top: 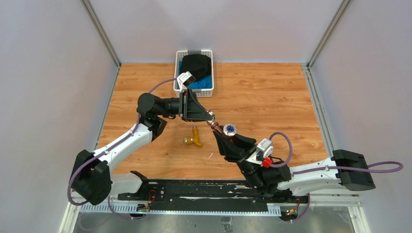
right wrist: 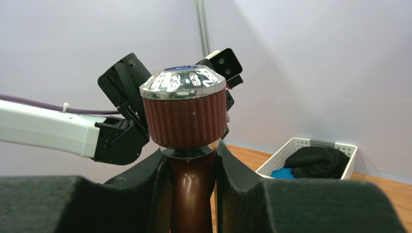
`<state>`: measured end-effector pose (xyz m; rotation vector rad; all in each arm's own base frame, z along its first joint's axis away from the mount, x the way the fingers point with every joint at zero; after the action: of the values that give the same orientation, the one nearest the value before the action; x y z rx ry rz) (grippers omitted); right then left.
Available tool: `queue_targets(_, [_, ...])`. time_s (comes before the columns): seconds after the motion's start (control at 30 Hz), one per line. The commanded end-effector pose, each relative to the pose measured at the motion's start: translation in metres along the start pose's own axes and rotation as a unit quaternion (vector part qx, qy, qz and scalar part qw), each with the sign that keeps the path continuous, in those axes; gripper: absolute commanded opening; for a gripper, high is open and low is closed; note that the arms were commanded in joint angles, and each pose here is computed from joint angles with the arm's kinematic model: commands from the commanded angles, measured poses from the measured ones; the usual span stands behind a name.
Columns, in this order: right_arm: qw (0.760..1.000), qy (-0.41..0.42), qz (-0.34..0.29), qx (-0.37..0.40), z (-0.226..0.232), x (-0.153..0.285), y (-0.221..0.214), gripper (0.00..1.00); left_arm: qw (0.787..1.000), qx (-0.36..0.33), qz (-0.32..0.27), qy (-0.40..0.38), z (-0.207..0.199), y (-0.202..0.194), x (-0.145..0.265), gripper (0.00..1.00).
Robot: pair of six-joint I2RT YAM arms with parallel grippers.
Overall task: Install the water faucets
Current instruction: Install the water faucet onto the adaptor.
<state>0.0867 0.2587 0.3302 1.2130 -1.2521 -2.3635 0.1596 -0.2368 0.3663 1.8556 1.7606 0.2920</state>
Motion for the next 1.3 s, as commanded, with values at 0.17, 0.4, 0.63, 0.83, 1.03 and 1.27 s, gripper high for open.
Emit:
queue_targets(0.17, [0.993,-0.082,0.015,-0.085,-0.017,-0.001,-0.015,0.00,0.988,-0.119,-0.010,-0.097,-0.045,-0.015,0.000,0.00])
queue_targets(0.4, [0.978,-0.101,0.017,-0.182,-0.019,-0.001,-0.015,0.00,0.977,-0.181,-0.059,-0.099,-0.038,-0.024,0.006,0.00])
queue_targets(0.63, [0.961,-0.095,0.034,-0.256,-0.021,-0.001,-0.023,0.00,0.951,-0.262,-0.112,-0.121,-0.044,-0.028,0.013,0.00])
queue_targets(0.83, [0.949,-0.101,0.056,-0.294,-0.021,0.002,-0.028,0.00,0.910,-0.362,-0.184,-0.080,-0.047,-0.030,0.023,0.00])
queue_targets(1.03, [0.938,-0.110,0.067,-0.323,-0.028,0.005,-0.036,0.00,0.880,-0.421,-0.215,-0.055,-0.051,-0.037,0.033,0.00])
queue_targets(1.27, [0.918,-0.119,0.095,-0.366,-0.035,0.005,-0.036,0.00,0.849,-0.467,-0.243,-0.030,-0.049,-0.043,0.043,0.00])
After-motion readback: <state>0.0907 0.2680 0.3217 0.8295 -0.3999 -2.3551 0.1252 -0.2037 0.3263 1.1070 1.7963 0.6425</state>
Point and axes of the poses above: each gripper's point midway between its finger pads, its own x axis back along the fingers, its own z axis along the line the jaws close on, y = z × x, the point moved 6 cm from there along x, back along the fingers, and after that the axes turned 11 degrees about -x, right-handed, at the moved point
